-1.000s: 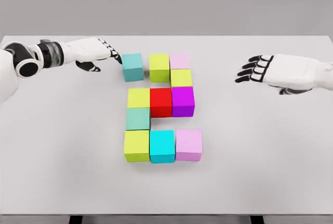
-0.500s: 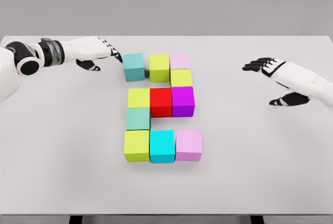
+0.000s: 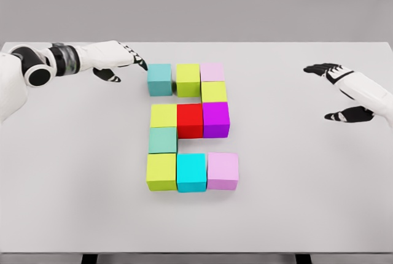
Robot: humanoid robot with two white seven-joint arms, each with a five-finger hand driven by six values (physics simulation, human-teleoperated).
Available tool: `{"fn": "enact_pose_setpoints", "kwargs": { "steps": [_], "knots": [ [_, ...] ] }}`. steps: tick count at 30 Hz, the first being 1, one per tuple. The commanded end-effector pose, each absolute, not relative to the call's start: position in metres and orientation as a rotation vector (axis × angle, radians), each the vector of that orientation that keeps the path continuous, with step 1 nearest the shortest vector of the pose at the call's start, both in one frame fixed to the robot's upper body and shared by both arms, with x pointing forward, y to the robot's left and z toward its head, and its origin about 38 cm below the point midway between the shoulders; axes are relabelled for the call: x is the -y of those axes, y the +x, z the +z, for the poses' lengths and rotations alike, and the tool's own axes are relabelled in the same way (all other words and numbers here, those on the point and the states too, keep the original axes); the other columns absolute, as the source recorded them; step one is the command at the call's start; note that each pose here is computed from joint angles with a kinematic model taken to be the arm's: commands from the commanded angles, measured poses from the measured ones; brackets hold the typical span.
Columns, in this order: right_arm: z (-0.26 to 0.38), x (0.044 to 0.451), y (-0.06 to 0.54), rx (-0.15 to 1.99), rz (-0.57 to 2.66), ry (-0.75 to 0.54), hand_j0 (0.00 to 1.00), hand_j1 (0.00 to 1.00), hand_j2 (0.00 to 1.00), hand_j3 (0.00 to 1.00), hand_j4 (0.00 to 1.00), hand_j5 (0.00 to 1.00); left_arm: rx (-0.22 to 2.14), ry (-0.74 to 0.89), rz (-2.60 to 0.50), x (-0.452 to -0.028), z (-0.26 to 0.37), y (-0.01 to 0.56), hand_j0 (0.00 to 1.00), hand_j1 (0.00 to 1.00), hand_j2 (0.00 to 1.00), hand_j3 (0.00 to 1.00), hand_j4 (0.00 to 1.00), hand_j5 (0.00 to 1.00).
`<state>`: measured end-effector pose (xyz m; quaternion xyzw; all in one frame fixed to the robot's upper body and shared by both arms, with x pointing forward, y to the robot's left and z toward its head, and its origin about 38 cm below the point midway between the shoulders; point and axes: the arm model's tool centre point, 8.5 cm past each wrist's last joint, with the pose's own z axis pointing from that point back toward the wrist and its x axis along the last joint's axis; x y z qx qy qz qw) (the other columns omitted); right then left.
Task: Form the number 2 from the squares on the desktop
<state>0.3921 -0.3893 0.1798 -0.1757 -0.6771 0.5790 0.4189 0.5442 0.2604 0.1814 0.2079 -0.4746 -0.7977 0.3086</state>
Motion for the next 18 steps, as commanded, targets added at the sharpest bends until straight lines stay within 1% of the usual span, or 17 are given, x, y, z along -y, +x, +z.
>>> {"fn": "enact_pose_setpoints", "kwargs": {
  "steps": [1,7,18],
  "knots": [
    [0.1819,0.395,0.3943,1.703,1.422,-0.457,1.0,1.0,1.0,1.0,1.0,1.0,1.259,0.544,-2.101,-0.2581,0.1806,0.545,0.78,0.78,0.78,0.78,0.78,0.78],
    [0.1813,0.3942,0.3936,1.704,1.421,-0.453,1.0,1.0,1.0,1.0,1.0,1.0,1.271,0.535,-2.108,-0.251,0.18,0.5449,0.78,0.78,0.78,0.78,0.78,0.78],
    [0.1808,0.3942,0.393,1.704,1.421,-0.451,1.0,1.0,1.0,1.0,1.0,1.0,1.266,0.536,-2.1,-0.2545,0.179,0.5448,0.78,0.78,0.78,0.78,0.78,0.78]
  ]
}}
